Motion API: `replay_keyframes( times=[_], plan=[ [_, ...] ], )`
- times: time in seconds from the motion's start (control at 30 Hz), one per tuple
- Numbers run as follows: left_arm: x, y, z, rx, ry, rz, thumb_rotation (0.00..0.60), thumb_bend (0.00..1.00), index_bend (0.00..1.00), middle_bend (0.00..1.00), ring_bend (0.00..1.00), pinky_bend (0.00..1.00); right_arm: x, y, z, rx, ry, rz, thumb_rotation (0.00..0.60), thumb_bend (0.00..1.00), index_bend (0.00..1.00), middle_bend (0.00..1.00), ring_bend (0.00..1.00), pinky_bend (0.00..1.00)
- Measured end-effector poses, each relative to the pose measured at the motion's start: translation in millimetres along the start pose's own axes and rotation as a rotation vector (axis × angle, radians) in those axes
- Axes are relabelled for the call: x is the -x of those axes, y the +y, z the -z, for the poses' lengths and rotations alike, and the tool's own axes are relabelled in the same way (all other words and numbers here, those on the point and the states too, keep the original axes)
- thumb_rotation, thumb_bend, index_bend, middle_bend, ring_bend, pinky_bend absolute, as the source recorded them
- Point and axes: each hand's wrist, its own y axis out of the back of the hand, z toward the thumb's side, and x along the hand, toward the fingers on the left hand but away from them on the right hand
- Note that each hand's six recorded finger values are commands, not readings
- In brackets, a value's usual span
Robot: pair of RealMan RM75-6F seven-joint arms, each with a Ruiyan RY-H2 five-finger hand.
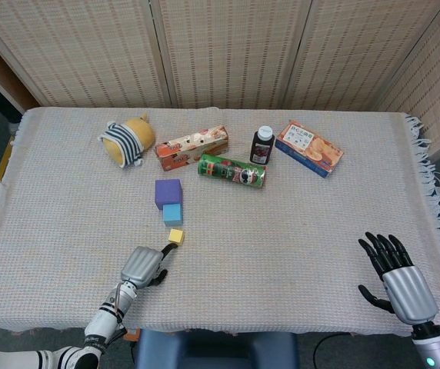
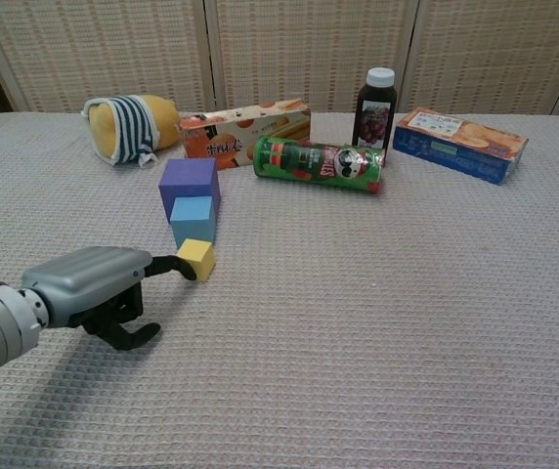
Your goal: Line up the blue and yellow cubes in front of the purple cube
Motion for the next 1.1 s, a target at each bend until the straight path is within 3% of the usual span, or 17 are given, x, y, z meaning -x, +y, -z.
replay_keyframes(
  times=[1.1],
  plan=[
    [-18.5,2.3,6.8,0.032,0.025,0.003,0.6,0.45,0.15,1.0,1.0,1.0,0.3,0.7,1.3,-0.002,-0.009,0.0,0.543,0.03,0.0,0.0,0.0,0.0]
  ],
)
